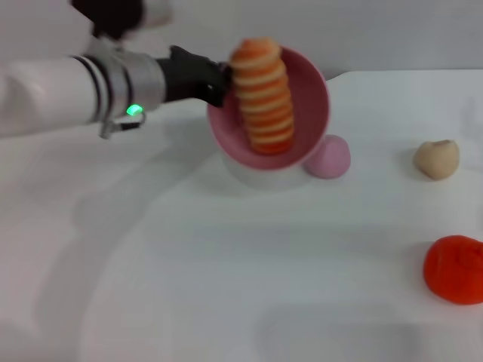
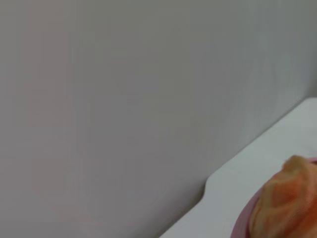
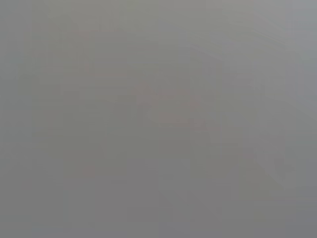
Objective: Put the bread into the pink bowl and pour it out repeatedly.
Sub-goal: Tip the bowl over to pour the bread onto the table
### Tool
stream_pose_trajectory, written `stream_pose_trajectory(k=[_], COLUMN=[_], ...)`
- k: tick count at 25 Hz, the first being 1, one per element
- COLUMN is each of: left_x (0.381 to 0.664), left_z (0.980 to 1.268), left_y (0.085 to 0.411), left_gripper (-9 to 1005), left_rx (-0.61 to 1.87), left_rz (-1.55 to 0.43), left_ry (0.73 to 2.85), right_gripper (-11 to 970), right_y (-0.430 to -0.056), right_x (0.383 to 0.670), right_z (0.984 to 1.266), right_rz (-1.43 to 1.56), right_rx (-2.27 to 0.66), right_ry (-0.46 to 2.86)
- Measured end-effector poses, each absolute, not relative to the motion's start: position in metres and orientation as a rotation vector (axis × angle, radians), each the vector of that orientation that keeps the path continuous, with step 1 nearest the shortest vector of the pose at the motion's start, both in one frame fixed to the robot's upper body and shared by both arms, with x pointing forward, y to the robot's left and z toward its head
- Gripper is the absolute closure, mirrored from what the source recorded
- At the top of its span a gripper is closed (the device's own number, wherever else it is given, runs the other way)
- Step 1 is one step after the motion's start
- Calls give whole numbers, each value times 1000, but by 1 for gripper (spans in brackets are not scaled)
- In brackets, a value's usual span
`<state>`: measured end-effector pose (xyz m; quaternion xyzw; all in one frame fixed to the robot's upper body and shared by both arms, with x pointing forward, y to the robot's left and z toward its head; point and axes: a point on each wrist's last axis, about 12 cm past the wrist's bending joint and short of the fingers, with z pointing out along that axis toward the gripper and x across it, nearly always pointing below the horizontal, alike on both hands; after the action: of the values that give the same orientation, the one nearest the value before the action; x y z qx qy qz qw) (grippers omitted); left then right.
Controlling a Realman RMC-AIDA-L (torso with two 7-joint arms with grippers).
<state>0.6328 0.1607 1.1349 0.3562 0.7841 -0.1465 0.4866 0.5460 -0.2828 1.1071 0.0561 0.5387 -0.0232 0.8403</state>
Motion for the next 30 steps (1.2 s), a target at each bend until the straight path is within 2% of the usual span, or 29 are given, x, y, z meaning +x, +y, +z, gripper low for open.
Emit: stream_pose_trajectory(k=[9, 18, 30], left_x=[620, 591, 565], left_z=[1120, 1102, 1093], left_y=[138, 126, 111], left_gripper=[951, 951, 951], left_rx=[882, 918, 1025], left_rz=[-213, 39, 151], left_ry=[1802, 1584, 1439], right_gripper=[394, 394, 393], right_y=[-303, -308, -301], right_x=[545, 543, 542], right_z=[1095, 1087, 1086], right_rz=[-123, -142, -121], right_rx=[162, 192, 176], right_ry=[1181, 1209, 1215])
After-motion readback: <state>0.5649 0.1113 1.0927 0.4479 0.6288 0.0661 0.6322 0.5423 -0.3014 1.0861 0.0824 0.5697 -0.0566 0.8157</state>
